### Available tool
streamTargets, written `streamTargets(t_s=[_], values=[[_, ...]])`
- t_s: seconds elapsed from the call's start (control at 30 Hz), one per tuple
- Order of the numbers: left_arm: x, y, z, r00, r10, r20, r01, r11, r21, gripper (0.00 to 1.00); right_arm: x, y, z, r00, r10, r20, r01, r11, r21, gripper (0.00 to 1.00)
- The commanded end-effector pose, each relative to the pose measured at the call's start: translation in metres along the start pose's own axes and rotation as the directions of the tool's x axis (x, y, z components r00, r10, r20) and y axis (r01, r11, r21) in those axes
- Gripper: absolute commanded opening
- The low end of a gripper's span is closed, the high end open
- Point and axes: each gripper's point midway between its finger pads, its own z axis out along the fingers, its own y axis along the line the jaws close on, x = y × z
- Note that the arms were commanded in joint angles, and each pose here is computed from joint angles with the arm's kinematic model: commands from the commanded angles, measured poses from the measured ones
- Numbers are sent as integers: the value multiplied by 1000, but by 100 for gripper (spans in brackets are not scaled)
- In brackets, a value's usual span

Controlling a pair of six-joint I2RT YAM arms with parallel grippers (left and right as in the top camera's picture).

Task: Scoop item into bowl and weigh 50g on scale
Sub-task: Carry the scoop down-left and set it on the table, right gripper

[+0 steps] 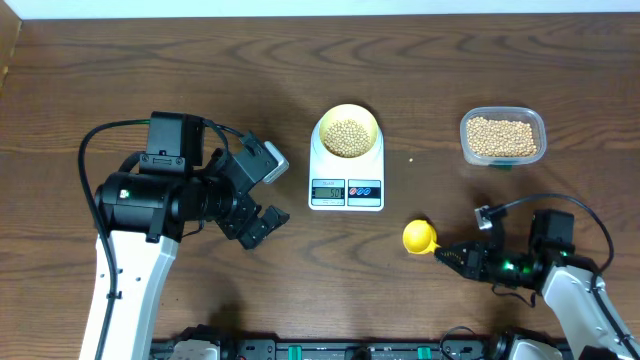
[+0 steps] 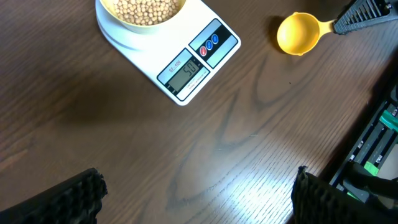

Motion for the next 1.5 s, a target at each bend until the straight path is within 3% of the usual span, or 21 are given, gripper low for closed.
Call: streamTargets(t_s=[0.0, 0.07, 0.1, 0.53, 0.7, 1.47], values=[[1, 2, -1, 1000, -6, -4, 6, 1000, -6, 98, -1, 6, -2, 1000, 23, 20, -22, 999, -49, 18], [1, 2, -1, 1000, -6, -4, 6, 1000, -6, 98, -1, 6, -2, 999, 43, 19, -42, 998, -49, 64], [1, 2, -1, 1000, -6, -4, 6, 1000, -6, 98, -1, 6, -2, 999, 45, 19, -44, 998, -49, 99], [1, 2, -1, 1000, -6, -4, 6, 1000, -6, 98, 3, 6, -2, 998, 64, 6, -64, 997, -49, 99], [1, 2, -1, 1000, -6, -4, 6, 1000, -6, 98, 4, -14, -2, 998, 64, 6, -64, 996, 68, 99], [1, 2, -1, 1000, -6, -4, 6, 1000, -6, 98, 10, -22, -3, 997, 76, -11, -74, 991, 115, 99]])
